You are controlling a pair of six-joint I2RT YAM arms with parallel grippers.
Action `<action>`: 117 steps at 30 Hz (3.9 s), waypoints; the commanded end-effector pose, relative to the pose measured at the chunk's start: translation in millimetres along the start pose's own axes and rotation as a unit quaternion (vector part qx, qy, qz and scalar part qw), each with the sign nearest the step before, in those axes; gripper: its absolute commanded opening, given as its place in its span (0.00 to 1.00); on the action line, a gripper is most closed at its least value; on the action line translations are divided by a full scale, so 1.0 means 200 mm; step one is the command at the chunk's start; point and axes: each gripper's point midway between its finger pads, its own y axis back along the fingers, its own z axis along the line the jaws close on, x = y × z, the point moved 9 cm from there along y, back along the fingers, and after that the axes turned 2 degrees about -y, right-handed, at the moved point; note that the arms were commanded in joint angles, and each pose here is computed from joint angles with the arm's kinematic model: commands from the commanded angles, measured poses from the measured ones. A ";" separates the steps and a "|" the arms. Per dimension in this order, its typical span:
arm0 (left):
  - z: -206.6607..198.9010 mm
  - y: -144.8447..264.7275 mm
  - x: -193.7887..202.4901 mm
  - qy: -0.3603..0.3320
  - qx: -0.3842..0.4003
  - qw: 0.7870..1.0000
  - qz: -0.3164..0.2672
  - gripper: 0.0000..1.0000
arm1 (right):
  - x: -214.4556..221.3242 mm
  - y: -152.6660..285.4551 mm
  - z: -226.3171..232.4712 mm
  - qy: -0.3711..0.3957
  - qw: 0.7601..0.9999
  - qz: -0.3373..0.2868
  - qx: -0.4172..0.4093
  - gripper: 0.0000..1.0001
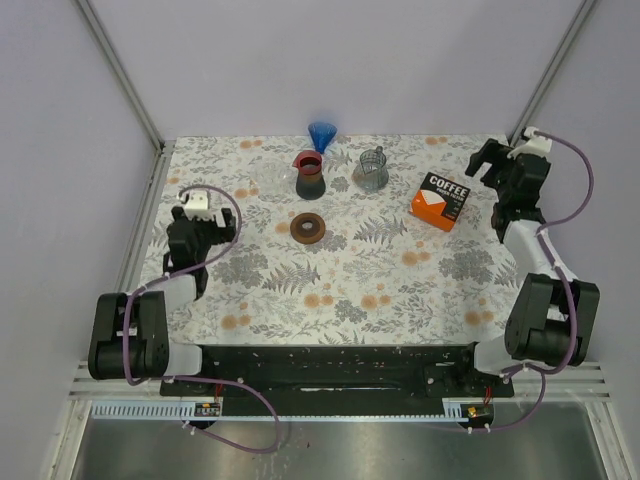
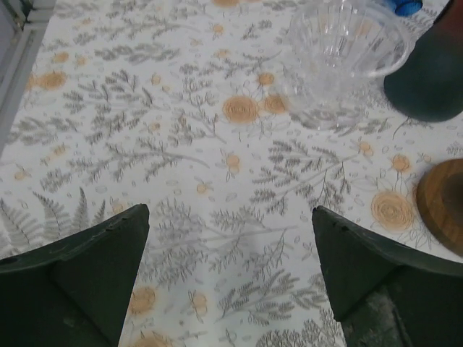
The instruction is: Place the coffee filter in the dripper
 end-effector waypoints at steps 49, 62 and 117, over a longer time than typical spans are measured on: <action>0.02 -0.04 -0.47 -0.042 0.074 0.978 0.189 0.98 | 0.39 -0.54 1.07 0.184 0.916 0.336 -0.119 0.00; -0.01 0.04 -0.53 -0.048 0.112 0.970 0.210 0.98 | 0.45 0.28 1.45 0.357 0.724 0.269 -0.525 0.00; 0.02 0.07 -0.50 -0.044 0.096 0.967 0.232 0.97 | 0.43 0.41 1.92 0.242 0.892 0.150 -0.352 0.66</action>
